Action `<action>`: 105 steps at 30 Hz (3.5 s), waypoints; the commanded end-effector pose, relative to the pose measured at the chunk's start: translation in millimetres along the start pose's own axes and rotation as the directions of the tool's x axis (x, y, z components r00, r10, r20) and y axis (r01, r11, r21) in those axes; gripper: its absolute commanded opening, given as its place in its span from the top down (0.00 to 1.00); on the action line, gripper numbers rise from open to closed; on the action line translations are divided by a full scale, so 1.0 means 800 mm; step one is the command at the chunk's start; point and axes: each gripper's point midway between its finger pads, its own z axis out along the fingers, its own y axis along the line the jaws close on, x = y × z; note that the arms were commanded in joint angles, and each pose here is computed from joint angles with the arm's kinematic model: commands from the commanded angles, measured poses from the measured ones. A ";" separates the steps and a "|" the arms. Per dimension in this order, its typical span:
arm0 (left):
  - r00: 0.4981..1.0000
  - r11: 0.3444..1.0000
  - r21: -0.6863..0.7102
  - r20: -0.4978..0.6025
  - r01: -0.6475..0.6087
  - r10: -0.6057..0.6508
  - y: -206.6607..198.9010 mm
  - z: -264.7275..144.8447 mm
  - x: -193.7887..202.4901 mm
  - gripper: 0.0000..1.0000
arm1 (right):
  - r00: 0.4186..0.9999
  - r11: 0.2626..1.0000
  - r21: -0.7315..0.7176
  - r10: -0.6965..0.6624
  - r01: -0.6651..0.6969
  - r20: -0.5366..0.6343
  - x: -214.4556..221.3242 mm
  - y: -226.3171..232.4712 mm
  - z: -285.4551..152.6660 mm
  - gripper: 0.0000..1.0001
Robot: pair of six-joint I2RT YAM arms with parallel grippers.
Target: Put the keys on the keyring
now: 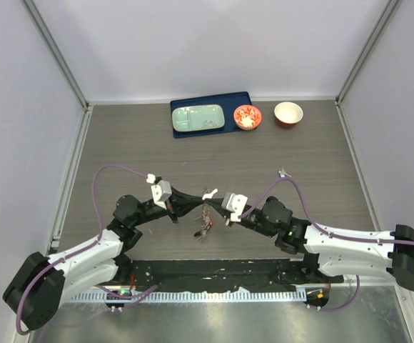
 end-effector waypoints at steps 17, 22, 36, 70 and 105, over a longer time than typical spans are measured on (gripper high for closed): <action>0.993 0.990 -0.102 -0.086 -0.095 0.086 0.014 -0.005 -0.031 1.00 | 0.957 0.996 -0.006 0.089 -0.094 -0.275 -0.038 -0.023 -0.040 0.50; 0.990 0.991 -0.102 -0.120 -0.083 0.070 0.012 0.000 -0.032 1.00 | 0.945 0.996 -0.051 0.049 -0.069 -0.322 -0.036 -0.018 -0.024 0.52; 0.968 0.991 -0.136 -0.248 0.001 -0.035 0.011 0.006 -0.022 1.00 | 0.938 0.994 -0.085 -0.091 0.066 -0.336 -0.008 -0.018 -0.003 0.56; 0.965 0.989 -0.144 -0.258 0.011 -0.048 0.006 0.007 -0.025 1.00 | 0.935 0.992 -0.099 -0.103 0.074 -0.338 0.010 -0.011 0.011 0.99; 0.987 0.987 -0.120 -0.109 0.105 -0.118 -0.011 0.002 -0.030 1.00 | 0.980 0.987 0.103 0.106 -0.124 0.169 -0.074 -0.037 -0.009 0.99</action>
